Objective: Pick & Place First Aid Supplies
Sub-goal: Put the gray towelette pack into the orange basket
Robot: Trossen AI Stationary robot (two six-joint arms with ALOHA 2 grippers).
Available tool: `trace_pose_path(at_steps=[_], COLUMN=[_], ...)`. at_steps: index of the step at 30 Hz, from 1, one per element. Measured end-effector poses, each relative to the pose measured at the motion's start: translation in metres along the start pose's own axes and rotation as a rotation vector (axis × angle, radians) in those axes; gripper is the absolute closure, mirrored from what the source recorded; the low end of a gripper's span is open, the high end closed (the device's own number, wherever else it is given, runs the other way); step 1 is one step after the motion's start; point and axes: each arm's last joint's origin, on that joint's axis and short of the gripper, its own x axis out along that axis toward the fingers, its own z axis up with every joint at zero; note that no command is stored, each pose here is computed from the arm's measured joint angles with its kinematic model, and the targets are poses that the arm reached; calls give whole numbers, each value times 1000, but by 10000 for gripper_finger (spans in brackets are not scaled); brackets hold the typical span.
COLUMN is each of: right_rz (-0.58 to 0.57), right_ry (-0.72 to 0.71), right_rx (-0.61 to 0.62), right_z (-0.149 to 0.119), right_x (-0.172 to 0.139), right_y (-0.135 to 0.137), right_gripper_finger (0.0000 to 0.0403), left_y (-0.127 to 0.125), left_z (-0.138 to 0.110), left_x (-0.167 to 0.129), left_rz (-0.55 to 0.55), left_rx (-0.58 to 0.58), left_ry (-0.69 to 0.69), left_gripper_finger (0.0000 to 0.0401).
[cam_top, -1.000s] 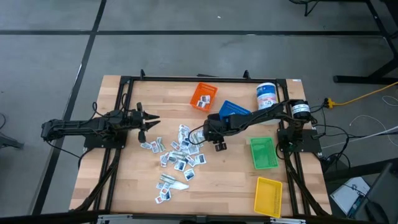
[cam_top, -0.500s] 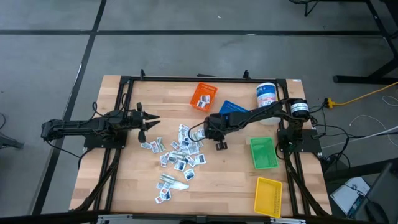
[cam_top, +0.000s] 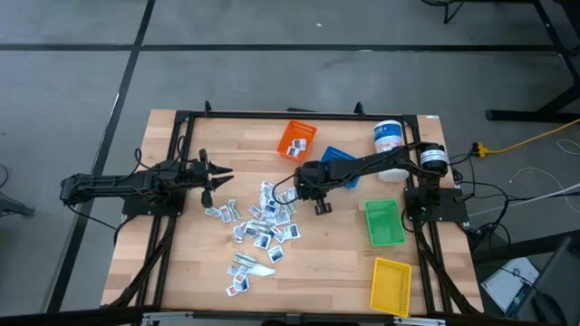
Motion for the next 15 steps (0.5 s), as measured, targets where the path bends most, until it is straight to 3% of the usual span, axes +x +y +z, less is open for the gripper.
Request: trace_pose_path(at_steps=[15], right_rz=[-60], right_ry=[-79], right_rx=[13], right_z=[29], right_x=[-57], right_y=[-61], right_gripper_finger=[393], left_y=[0], left_z=[0], left_x=[0], left_rz=[0], left_rx=[0], left_ry=[0], left_gripper_finger=[309])
